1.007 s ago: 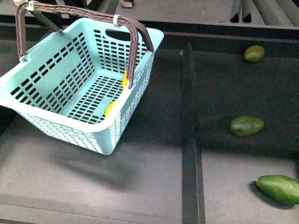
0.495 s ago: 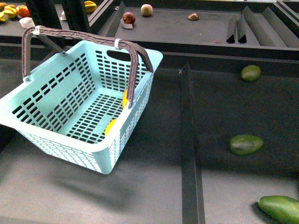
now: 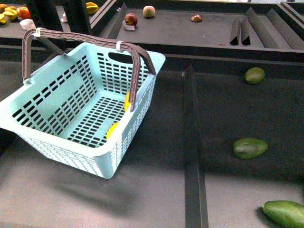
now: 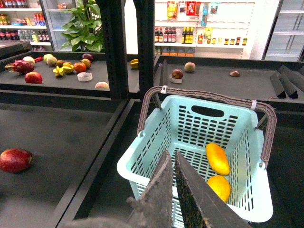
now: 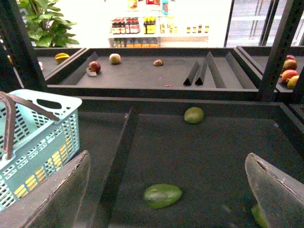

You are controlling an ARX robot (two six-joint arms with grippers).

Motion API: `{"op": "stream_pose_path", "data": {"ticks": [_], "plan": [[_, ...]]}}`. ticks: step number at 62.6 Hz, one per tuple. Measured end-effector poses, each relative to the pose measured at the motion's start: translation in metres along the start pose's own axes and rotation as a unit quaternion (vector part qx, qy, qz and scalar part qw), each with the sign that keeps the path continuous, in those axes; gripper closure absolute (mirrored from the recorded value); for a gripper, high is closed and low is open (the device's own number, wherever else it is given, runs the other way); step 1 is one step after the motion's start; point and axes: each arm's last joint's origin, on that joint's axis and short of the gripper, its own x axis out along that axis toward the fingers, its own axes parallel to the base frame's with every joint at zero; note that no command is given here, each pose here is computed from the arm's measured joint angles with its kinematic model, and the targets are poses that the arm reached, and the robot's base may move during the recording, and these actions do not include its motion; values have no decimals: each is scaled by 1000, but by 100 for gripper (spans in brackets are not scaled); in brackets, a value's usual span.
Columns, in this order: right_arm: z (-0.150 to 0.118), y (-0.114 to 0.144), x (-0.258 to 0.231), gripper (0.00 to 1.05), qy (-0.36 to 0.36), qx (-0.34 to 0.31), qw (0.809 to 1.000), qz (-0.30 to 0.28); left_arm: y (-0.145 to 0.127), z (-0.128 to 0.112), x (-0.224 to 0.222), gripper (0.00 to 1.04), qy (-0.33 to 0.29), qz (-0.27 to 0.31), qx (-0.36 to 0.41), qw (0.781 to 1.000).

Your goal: Pick lemon and mango into basket

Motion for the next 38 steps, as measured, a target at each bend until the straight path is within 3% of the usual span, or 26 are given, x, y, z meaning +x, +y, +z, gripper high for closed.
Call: {"op": "stream_pose_path", "data": {"ticks": [25, 38], "plan": [[0, 0, 0, 9, 0, 0, 1000, 0, 0, 0, 0, 101, 0, 0, 0, 1000], [0, 0, 0, 9, 0, 0, 1000, 0, 0, 0, 0, 57, 0, 0, 0, 1000]]}}
